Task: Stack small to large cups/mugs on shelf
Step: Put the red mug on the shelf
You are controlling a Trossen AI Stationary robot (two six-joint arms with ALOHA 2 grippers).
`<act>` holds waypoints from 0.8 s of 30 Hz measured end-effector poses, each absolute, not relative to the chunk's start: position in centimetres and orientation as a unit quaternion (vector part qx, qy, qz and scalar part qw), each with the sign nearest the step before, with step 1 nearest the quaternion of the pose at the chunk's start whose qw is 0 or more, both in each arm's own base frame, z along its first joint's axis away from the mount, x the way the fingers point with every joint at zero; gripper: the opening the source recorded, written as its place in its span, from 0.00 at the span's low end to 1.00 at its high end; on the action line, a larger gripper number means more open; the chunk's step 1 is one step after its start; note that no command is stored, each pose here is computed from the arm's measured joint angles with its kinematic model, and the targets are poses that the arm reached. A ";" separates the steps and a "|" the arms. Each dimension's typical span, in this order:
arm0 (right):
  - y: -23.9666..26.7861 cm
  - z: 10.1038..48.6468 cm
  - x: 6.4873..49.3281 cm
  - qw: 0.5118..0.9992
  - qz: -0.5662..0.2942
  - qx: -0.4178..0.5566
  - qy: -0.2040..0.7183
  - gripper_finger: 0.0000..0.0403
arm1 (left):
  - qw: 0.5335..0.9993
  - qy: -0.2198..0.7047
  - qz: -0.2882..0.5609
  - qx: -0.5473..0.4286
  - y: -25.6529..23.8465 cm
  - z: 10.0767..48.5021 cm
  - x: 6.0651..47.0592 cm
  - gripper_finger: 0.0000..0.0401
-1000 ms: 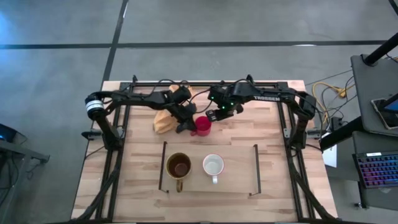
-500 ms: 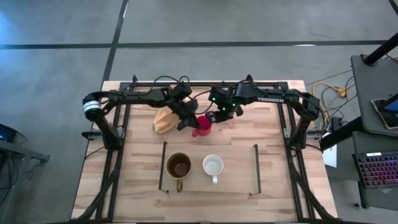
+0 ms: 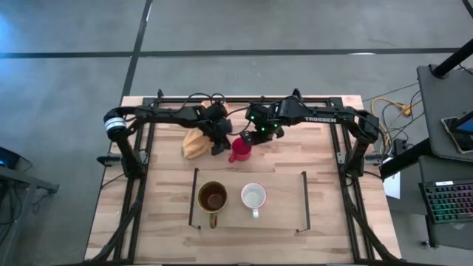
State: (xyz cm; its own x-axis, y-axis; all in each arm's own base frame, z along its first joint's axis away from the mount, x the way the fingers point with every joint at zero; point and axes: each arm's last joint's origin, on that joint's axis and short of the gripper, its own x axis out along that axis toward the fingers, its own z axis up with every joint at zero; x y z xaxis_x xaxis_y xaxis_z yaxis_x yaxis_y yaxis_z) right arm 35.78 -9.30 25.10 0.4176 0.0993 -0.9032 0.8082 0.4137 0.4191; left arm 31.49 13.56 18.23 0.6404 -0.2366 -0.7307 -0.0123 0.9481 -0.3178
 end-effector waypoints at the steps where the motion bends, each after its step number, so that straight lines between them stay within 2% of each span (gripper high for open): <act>1: -9.3 25.1 35.7 0.691 -0.257 0.478 0.477 0.25 | 0.895 0.415 -0.061 -0.152 13.7 18.0 31.7 0.17; 6: -9.3 24.6 35.4 0.679 -0.275 0.477 0.485 0.25 | 0.887 0.417 -0.078 -0.184 13.6 16.8 32.2 0.17; 13: -9.1 24.0 33.7 0.631 -0.333 0.449 0.538 0.25 | 0.890 0.388 -0.113 -0.211 13.3 17.1 33.3 0.17; 24: -9.2 24.1 34.1 0.639 -0.323 0.459 0.526 0.25 | 0.890 0.351 -0.192 -0.219 12.7 17.7 36.3 0.17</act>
